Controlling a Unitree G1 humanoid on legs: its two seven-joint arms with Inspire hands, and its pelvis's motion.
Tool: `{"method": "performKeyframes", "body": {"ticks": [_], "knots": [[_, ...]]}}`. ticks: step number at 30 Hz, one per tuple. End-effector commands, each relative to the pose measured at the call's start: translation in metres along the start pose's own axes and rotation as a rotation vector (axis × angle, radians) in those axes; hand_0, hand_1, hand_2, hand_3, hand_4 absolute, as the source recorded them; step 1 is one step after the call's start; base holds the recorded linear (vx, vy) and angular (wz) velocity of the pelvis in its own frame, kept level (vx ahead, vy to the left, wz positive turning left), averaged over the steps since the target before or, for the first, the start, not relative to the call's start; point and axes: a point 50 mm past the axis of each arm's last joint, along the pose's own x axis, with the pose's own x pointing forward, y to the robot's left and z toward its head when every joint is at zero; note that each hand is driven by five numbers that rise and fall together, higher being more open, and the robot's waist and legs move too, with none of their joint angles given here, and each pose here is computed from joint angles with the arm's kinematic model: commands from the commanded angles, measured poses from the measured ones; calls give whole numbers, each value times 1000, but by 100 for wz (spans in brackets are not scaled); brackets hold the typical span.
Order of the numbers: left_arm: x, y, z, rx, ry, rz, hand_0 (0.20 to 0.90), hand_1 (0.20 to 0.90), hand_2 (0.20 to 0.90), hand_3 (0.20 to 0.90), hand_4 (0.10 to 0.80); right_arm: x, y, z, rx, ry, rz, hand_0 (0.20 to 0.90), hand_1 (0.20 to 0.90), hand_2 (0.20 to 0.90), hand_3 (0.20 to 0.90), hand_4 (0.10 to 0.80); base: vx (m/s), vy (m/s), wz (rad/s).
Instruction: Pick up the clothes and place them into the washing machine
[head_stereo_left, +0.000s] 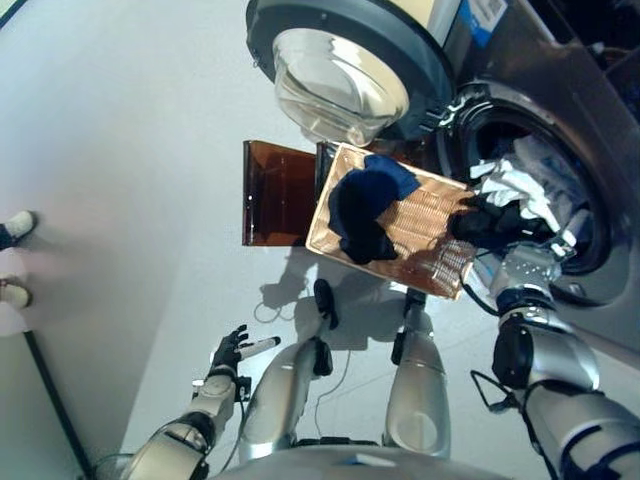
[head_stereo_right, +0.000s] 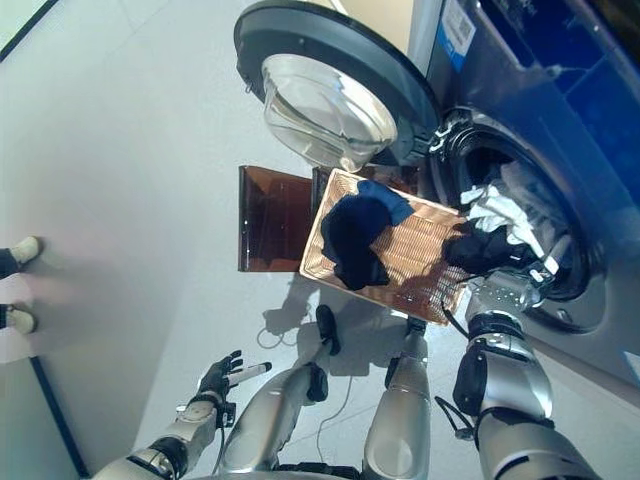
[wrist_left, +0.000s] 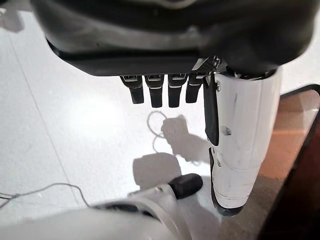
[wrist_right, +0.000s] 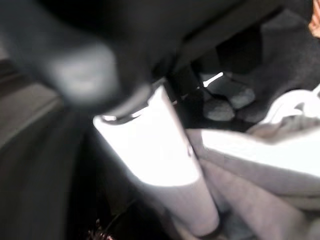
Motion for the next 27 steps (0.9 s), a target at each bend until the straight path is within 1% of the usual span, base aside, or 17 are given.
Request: {"method": "performKeyframes", "body": {"ticks": [1,3,15,21,27], "knots": [[-8,15,-33,24,88,47,900,900,900,900,800,-8,90,108,97,-384,289,200,200,200,200,300,8,6,3],[-8,15,-34,28,87,45,900,900,900,900,800,-15,107,117,105,-416,321,200,200,200,200,300,0,0,0],[-9,12,-34,37,75,38,900,900,900,900,800,-43,155,137,236,-477,416,200,200,200,200,300,5,-3,-4],[-9,10,-34,48,64,32,900,900,900,900,800,-59,184,139,174,-484,476,200,200,200,200,300,1,-2,-2],[-9,8,-32,64,56,29,900,900,900,900,800,-69,200,130,122,-474,518,200,200,200,200,300,2,-2,-2]]}}
